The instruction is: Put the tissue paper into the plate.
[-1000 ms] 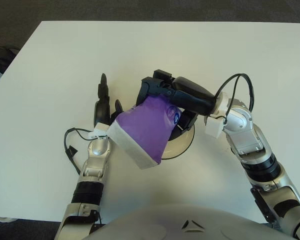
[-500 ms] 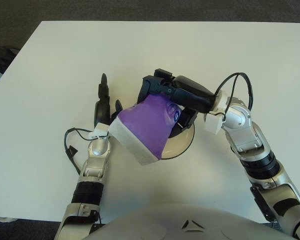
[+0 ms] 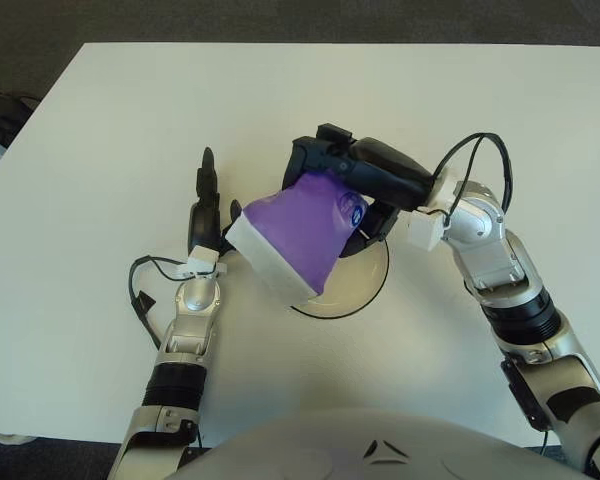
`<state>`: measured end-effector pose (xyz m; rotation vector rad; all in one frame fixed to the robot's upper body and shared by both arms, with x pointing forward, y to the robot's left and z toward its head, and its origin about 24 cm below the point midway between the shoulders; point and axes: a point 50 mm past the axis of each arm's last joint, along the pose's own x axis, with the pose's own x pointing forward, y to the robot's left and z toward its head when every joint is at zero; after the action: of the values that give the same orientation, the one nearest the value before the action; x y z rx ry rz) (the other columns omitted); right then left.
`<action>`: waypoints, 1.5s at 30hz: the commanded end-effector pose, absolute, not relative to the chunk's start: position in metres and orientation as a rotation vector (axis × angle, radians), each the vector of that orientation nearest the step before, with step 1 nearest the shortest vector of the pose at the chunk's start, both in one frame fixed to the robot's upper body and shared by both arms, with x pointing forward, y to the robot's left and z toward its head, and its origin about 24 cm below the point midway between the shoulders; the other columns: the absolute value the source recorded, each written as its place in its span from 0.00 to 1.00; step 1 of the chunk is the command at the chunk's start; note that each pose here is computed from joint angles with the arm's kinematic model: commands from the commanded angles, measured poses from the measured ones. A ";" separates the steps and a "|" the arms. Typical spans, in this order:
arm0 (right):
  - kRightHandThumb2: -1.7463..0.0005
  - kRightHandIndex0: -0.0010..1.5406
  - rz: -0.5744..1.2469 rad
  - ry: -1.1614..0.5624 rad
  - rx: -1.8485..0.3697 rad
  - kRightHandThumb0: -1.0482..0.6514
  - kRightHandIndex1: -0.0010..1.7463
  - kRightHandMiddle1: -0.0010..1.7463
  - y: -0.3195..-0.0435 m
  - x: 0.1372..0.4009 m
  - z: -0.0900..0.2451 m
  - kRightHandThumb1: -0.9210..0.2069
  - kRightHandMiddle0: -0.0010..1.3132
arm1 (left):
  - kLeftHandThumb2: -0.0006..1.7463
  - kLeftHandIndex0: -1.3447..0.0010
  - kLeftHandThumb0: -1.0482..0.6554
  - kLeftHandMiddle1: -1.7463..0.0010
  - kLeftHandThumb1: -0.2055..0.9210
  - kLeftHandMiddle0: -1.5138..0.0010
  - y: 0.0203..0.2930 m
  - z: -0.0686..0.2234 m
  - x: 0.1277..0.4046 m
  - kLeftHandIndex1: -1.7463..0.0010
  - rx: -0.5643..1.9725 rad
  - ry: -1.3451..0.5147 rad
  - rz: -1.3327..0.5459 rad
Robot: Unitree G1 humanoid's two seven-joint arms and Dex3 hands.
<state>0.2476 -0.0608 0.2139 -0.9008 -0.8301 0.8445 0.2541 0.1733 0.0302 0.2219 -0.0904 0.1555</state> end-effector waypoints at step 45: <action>0.19 0.60 0.772 -0.774 -1.087 0.47 1.00 0.96 -0.071 0.266 0.204 0.62 0.46 | 0.59 1.00 0.12 0.99 1.00 0.92 0.175 -0.019 0.218 0.90 0.162 0.168 0.154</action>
<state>0.2659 -0.0711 0.2066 -1.0567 -0.7751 0.7709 0.2469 0.1732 0.0264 0.1580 -0.0591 0.1449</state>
